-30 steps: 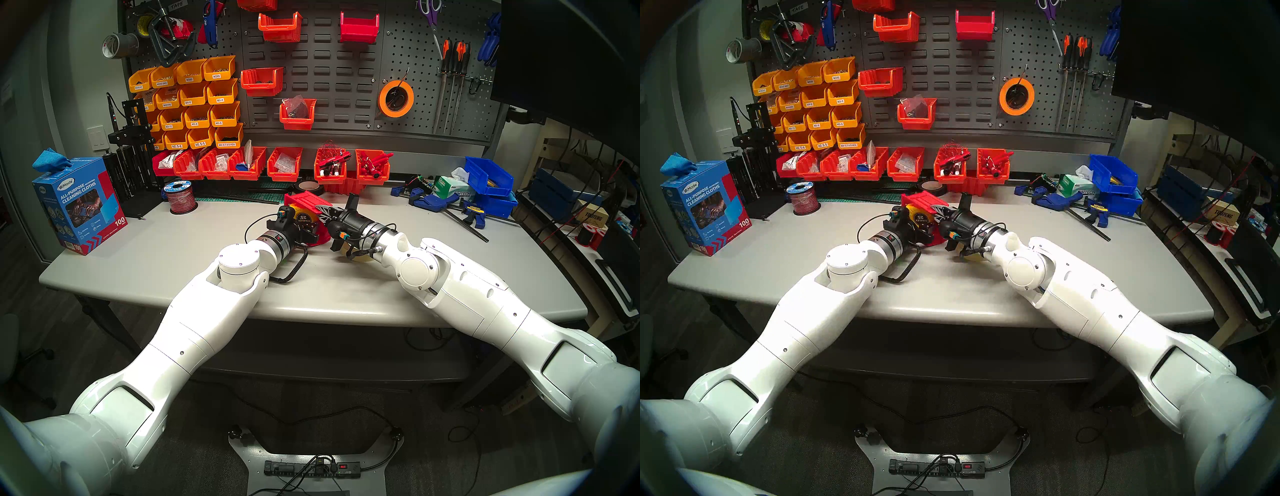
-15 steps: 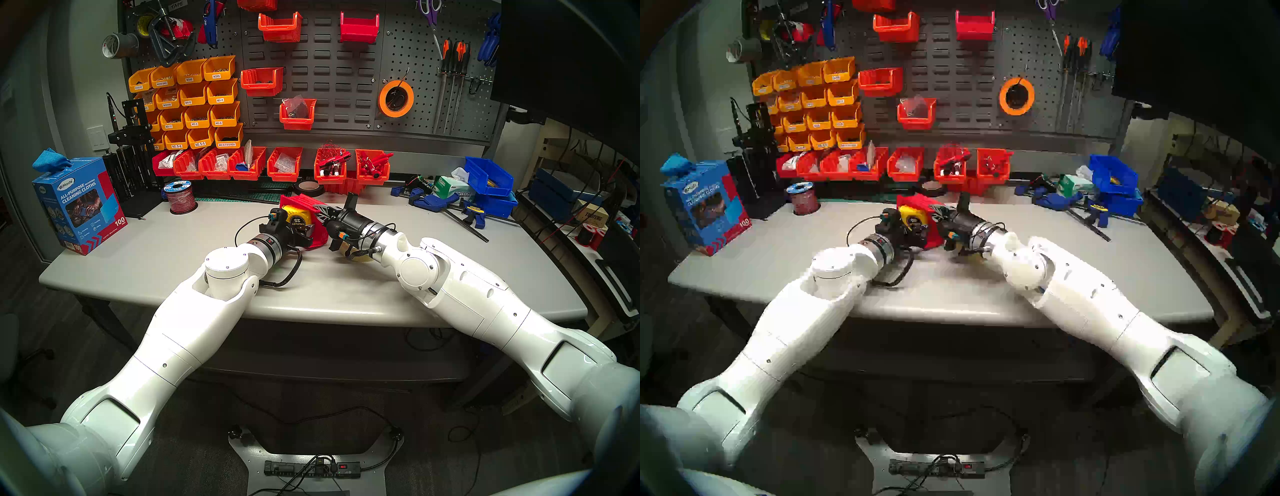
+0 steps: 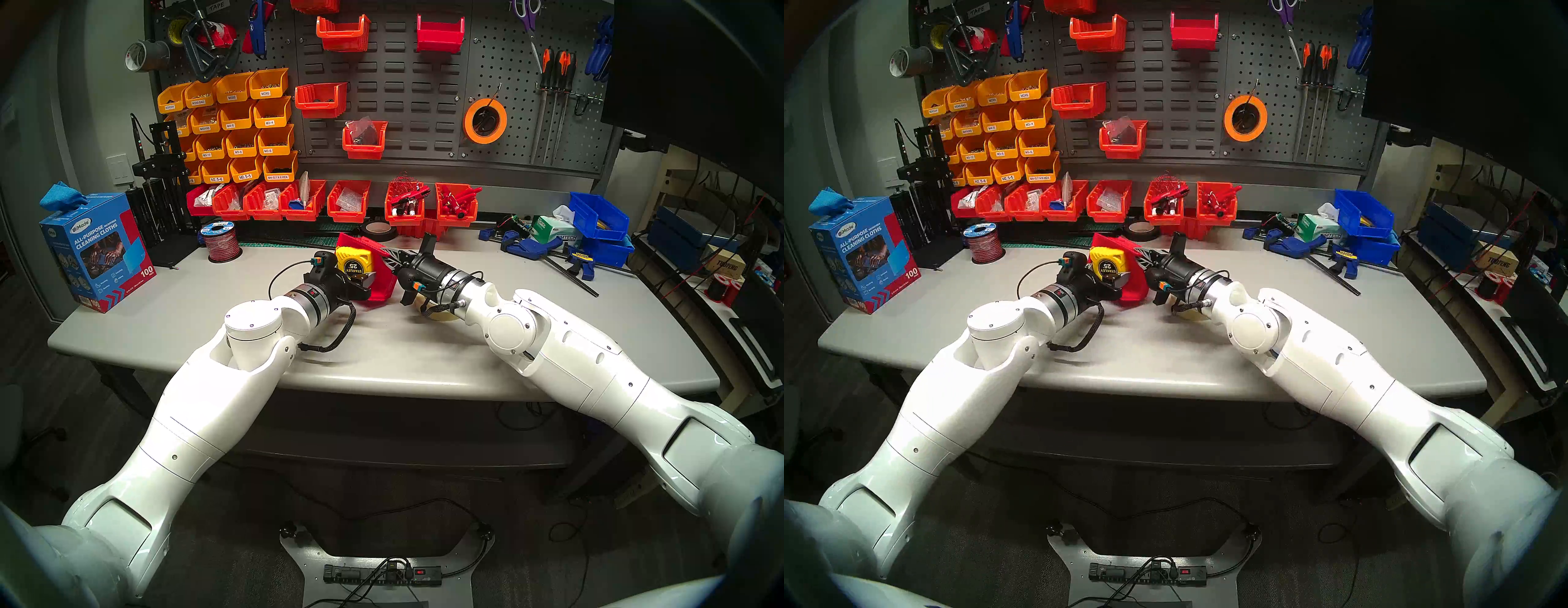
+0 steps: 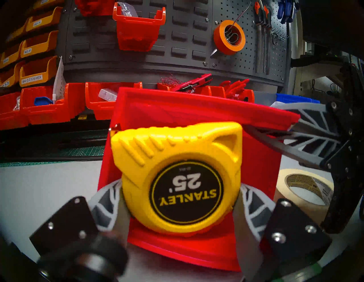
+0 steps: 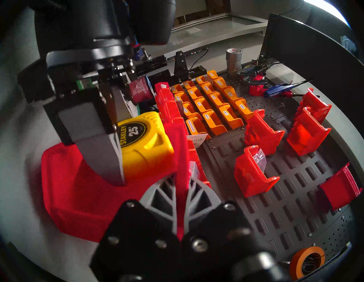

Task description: Take out tools from the storage box

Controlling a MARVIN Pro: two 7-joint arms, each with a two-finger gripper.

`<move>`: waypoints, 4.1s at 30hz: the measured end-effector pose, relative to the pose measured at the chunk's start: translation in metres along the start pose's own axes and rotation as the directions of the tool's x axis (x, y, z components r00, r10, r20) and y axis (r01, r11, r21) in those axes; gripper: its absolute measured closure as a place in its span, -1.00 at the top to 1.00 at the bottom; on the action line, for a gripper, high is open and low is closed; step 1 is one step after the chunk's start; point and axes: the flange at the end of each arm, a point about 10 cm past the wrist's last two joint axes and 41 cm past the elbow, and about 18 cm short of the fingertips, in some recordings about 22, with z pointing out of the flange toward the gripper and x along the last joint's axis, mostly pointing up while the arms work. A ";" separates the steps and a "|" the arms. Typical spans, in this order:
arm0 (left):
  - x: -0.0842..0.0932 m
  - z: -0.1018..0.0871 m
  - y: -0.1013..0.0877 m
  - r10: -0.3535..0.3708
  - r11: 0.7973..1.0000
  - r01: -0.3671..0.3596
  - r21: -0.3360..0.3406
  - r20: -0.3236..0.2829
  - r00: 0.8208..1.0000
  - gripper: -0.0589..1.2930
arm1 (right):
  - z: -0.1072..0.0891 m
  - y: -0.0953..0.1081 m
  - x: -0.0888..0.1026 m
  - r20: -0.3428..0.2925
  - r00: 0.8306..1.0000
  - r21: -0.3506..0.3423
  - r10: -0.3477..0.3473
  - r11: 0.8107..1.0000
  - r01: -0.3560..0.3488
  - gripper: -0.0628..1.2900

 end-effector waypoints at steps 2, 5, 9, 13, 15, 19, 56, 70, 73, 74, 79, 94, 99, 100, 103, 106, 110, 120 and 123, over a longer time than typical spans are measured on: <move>0.003 -0.002 -0.001 -0.005 1.000 0.005 0.000 -0.006 1.000 0.20 | 0.001 0.002 0.001 -0.003 1.000 -0.005 -0.001 1.000 0.001 -0.96; 0.007 -0.005 -0.003 -0.011 1.000 0.011 0.000 -0.012 1.000 0.20 | 0.002 0.004 0.001 -0.004 1.000 -0.011 -0.003 1.000 0.003 -0.96; 0.009 -0.007 -0.003 -0.019 1.000 0.019 0.000 -0.015 1.000 0.20 | 0.003 0.005 0.001 -0.004 1.000 -0.014 -0.003 1.000 0.003 -0.96; 0.011 -0.009 -0.003 -0.029 1.000 0.029 0.000 -0.016 0.999 0.20 | 0.003 0.006 0.001 -0.004 1.000 -0.016 -0.004 1.000 0.004 -0.96; 0.012 -0.010 -0.003 -0.034 0.999 0.034 0.000 -0.017 0.999 0.20 | 0.003 0.006 0.000 -0.003 1.000 -0.017 -0.004 1.000 0.004 -0.96; 0.016 -0.012 -0.007 -0.043 0.999 0.043 0.018 -0.027 0.999 0.20 | 0.001 0.005 -0.006 0.015 1.000 -0.014 -0.005 1.000 0.005 -0.96; 0.062 -0.036 -0.095 0.219 0.968 -0.224 0.110 0.053 0.974 0.14 | -0.006 -0.003 -0.014 0.047 0.999 0.010 -0.006 1.000 0.005 -0.96; 0.049 -0.035 -0.125 0.321 0.928 -0.364 0.080 0.325 0.890 0.13 | -0.006 -0.003 -0.014 0.045 0.999 0.011 -0.005 1.000 0.005 -0.96; 0.054 -0.033 -0.125 0.340 0.921 -0.383 0.073 0.331 0.880 0.13 | -0.006 -0.003 -0.014 0.044 0.999 0.011 -0.005 1.000 0.005 -0.96; 0.057 -0.032 -0.125 0.349 0.918 -0.391 0.069 0.332 0.877 0.13 | -0.006 -0.003 -0.014 0.044 0.999 0.011 -0.005 1.000 0.005 -0.96; 0.067 -0.025 -0.121 0.378 0.909 -0.414 0.046 0.328 0.866 0.13 | -0.006 -0.003 -0.013 0.044 0.999 0.011 -0.005 1.000 0.005 -0.96; 0.065 -0.008 -0.118 0.528 0.841 -0.531 -0.108 0.380 0.760 0.13 | -0.006 -0.003 -0.013 0.043 0.999 0.011 -0.005 1.000 0.004 -0.96; 0.066 -0.007 -0.124 0.599 0.794 -0.584 -0.170 0.386 0.701 0.13 | -0.006 -0.003 -0.013 0.043 0.999 0.011 -0.005 1.000 0.004 -0.96; 0.067 -0.008 -0.126 0.611 0.784 -0.593 -0.181 0.386 0.691 0.13 | -0.006 -0.003 -0.013 0.043 0.999 0.011 -0.005 1.000 0.004 -0.96; 0.070 -0.010 -0.132 0.648 0.756 -0.617 -0.218 0.383 0.659 0.13 | -0.006 -0.003 -0.013 0.043 0.999 0.011 -0.005 1.000 0.004 -0.96; 0.074 -0.013 -0.139 0.678 0.730 -0.635 -0.252 0.376 0.631 0.13 | -0.006 -0.003 -0.013 0.043 0.999 0.011 -0.005 1.000 0.004 -0.96; 0.081 -0.018 -0.147 0.726 0.686 -0.655 -0.316 0.357 0.588 0.13 | -0.006 -0.003 -0.013 0.043 0.999 0.012 -0.005 1.000 0.004 -0.96; 0.084 -0.026 -0.159 0.822 0.568 -0.667 -0.483 0.301 0.483 0.13 | -0.006 -0.003 -0.013 0.043 0.999 0.012 -0.005 1.000 0.004 -0.96; 0.087 -0.028 -0.166 0.851 0.522 -0.671 -0.527 0.275 0.447 0.13 | -0.006 -0.003 -0.013 0.042 0.999 0.012 -0.005 1.000 0.004 -0.96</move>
